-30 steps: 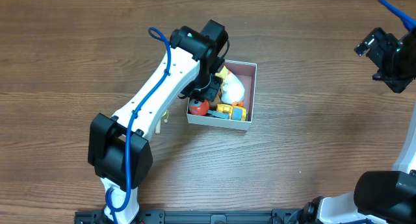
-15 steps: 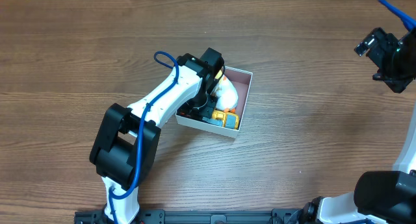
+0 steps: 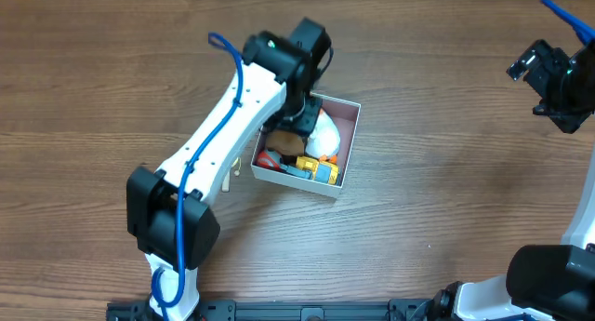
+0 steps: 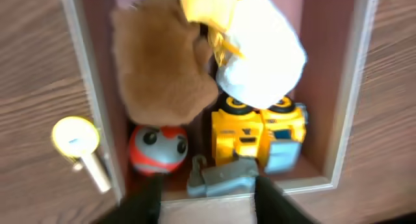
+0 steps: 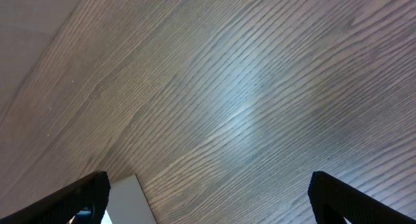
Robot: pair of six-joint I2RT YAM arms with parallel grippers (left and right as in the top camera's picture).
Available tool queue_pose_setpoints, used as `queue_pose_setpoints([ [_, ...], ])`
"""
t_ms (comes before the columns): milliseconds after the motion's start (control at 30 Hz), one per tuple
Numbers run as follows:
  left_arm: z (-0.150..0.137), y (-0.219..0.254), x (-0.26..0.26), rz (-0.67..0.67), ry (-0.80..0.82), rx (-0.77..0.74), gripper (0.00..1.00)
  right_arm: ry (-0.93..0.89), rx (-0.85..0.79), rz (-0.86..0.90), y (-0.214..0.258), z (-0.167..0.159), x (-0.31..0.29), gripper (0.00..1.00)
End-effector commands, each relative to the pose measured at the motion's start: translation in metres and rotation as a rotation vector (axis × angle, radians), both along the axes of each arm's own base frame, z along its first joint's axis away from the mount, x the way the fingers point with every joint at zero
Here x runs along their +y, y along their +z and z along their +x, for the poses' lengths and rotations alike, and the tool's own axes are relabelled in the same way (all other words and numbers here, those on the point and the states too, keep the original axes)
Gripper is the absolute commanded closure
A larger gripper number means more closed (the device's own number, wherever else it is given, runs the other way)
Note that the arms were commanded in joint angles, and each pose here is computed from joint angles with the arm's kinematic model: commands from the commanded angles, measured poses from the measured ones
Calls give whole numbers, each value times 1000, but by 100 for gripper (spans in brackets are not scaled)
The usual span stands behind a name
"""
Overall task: Pack container
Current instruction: 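Lower the red ball with the left gripper into the box and release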
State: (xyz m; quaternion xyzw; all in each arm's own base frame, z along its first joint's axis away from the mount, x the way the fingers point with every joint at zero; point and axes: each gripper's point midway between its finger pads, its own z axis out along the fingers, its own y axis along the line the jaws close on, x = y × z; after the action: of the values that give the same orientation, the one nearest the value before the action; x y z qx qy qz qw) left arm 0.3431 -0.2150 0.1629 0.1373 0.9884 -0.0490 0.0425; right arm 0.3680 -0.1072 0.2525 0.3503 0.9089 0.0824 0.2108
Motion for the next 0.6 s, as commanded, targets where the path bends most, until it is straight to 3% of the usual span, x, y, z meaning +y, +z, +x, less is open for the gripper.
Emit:
queue_pose_setpoints([
  [0, 5, 26, 22, 99, 72, -63, 41, -1, -3, 10, -1, 2, 1, 0],
  [100, 5, 28, 57, 231, 180, -69, 34, -1, -3, 10, -1, 2, 1, 0],
  [200, 6, 27, 82, 271, 251, -45, 28, -1, -3, 10, -1, 2, 1, 0],
  [367, 10, 10, 116, 302, 360, 6, 30, -1, -3, 10, -1, 2, 1, 0],
  [567, 3, -44, 133, 336, 415, 76, 43, -1, -3, 10, -1, 2, 1, 0],
])
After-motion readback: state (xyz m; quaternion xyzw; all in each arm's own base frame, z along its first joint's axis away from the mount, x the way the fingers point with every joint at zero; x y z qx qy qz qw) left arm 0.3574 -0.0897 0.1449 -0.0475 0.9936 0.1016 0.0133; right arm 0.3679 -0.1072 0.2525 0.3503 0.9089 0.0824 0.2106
